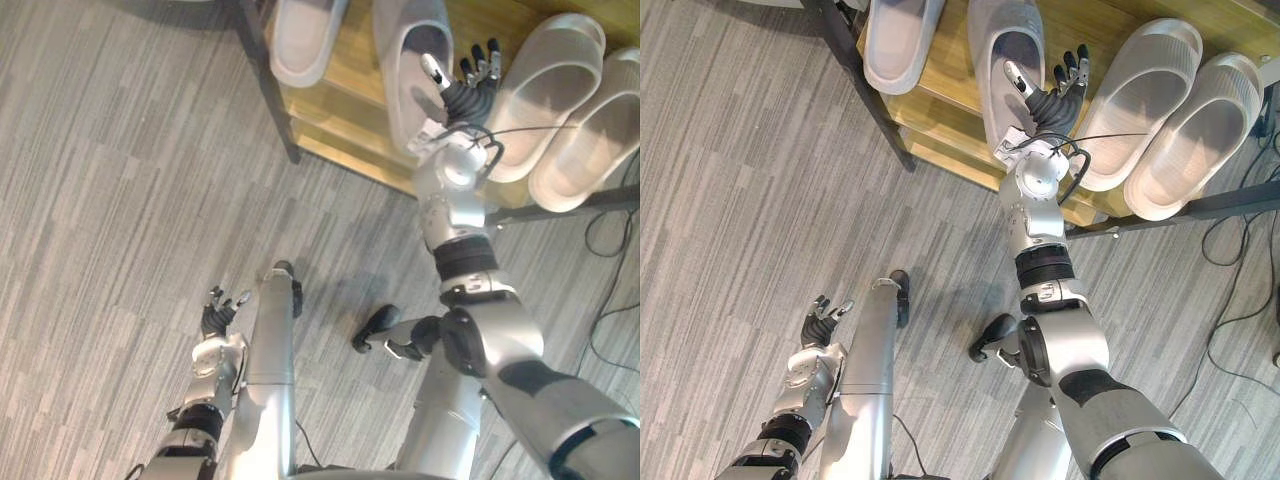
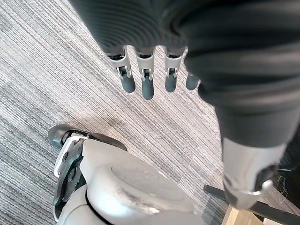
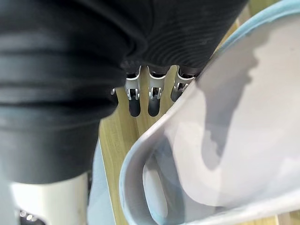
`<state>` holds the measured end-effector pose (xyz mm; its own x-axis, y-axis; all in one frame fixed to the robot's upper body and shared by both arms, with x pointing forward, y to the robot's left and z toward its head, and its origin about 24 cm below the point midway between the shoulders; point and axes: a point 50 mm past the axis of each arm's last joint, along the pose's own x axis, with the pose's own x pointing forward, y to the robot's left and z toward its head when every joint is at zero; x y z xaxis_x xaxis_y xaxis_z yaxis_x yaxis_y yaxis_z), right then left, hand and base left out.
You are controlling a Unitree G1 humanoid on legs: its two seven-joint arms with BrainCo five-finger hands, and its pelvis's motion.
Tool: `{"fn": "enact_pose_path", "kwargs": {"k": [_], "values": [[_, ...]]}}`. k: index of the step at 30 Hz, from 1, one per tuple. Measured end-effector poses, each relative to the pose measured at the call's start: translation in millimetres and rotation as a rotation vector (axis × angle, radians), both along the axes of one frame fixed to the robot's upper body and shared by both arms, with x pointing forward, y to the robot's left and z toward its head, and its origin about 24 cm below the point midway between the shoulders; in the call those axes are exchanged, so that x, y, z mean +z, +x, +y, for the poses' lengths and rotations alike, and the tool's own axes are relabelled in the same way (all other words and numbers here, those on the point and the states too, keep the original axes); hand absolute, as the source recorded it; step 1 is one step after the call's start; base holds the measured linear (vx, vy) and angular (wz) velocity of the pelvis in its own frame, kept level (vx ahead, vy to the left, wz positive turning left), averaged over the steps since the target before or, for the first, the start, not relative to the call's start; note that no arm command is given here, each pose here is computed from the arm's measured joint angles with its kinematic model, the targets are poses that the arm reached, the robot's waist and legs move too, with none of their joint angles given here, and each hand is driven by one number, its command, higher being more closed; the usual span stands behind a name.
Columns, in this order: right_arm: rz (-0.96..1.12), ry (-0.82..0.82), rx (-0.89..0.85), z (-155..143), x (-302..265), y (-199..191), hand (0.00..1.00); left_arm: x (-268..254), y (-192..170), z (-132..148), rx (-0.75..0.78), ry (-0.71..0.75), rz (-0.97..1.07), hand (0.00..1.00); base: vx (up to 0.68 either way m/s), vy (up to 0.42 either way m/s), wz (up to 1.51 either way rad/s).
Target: Organize the slippers on the shoe rack
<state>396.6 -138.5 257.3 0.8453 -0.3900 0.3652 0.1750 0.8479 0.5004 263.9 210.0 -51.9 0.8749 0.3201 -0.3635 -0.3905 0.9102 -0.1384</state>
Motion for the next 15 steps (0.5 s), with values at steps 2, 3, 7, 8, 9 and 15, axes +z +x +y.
{"fn": "enact_pose_path", "kwargs": {"k": [2,3,7,8,9,15], "values": [[-0.001,0.036,0.025,2.3,-1.1,0.3,0.00,0.0,0.1,-0.2,0.000,-0.001,0.000,0.00,0.00,0.000,0.00],[-0.002,0.077,0.053,7.8,-2.9,0.3,0.00,0.0,0.1,-0.3,0.000,-0.001,0.000,0.00,0.00,0.000,0.00],[0.005,0.156,0.098,12.7,-6.3,1.0,0.00,-0.5,0.2,-3.5,-0.001,-0.010,0.000,0.00,0.00,0.009,0.03],[0.011,0.172,0.106,13.6,-7.9,1.6,0.00,-0.2,0.5,-4.0,-0.001,-0.011,-0.001,0.00,0.01,0.017,0.13],[0.016,0.199,0.124,16.7,-9.1,1.9,0.00,0.7,1.4,-6.2,-0.002,-0.017,-0.007,0.00,0.00,0.013,0.14],[0.005,0.313,0.189,24.2,-1.7,3.7,0.00,3.0,4.3,-15.8,0.007,-0.043,-0.023,0.00,0.00,0.027,0.11]]}}
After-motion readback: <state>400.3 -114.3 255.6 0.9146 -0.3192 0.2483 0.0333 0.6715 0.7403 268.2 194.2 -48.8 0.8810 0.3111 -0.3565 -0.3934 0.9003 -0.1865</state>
